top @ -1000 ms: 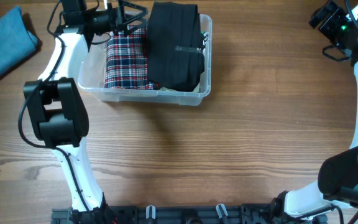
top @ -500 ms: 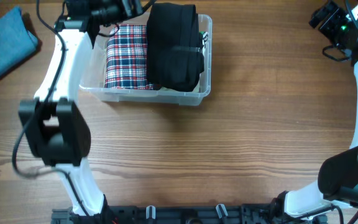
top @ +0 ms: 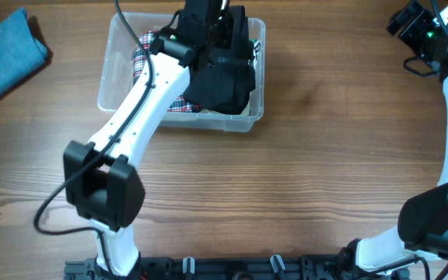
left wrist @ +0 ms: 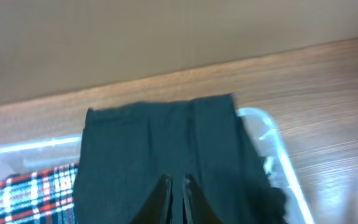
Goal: Pack container
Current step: 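Press the black garment down into the bin with the left gripper, then move the left gripper toward the folded teal cloth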
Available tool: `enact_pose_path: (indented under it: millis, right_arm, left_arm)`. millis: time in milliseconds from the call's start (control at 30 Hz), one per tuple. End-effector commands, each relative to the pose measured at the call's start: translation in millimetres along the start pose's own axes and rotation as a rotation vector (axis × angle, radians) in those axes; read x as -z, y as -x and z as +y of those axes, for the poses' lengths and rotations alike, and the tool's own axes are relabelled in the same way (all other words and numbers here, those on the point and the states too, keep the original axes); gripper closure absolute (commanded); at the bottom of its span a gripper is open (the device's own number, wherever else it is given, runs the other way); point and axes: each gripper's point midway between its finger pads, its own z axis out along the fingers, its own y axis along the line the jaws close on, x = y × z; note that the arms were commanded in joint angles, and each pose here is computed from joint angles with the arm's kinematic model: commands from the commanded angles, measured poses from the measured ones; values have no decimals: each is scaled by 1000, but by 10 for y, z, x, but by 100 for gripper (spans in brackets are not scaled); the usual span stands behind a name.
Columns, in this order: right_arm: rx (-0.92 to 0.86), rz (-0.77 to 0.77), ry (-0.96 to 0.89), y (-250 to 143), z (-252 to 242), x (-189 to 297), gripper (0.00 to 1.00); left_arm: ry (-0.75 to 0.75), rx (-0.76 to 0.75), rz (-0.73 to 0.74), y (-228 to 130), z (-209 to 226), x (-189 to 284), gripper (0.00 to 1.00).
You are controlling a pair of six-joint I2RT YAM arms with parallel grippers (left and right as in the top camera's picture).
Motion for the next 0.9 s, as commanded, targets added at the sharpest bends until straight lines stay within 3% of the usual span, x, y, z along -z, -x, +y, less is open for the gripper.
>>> enact_pose_path:
  millis: [0,167,333,433,567,767,800,833,867]
  right_arm:
    - [-11,-6,-6,24,9,-17,0]
    - [-11,-6,-5,23,10,-17,0]
    - [-10,-6,-5,23,10,-17,0]
    - [-11,-6,-5,23,10,-17,0]
    - [-11,-6,-6,23,9,-17,0]
    - [-11,-6,-6,24,9,-17,0]
    - [-11,-6,-5,23,10,-17,0]
    - [-11,-6,-5,23,10,-17,0]
    - [-11,-6,-5,23,10,-17,0]
  left_arm:
    - [26,60,66,-270,-1,-318,95]
    - [-59,171,278,-1082,-260,-910,96]
    - [-64,149,444,-1898,-480,-1327,96]
    - [-68,136,460,-2007,-548,-1369,96]
    - [-85,145,401,-1685,-568,-1196,91]
    - [-150,174,170,-440,-534,-57,71]
    - [-158,179,129,-247,-495,230,63]
    - [-159,182,99,-125,-450,421,45]
    - [-150,187,71,-27,-389,572,36]
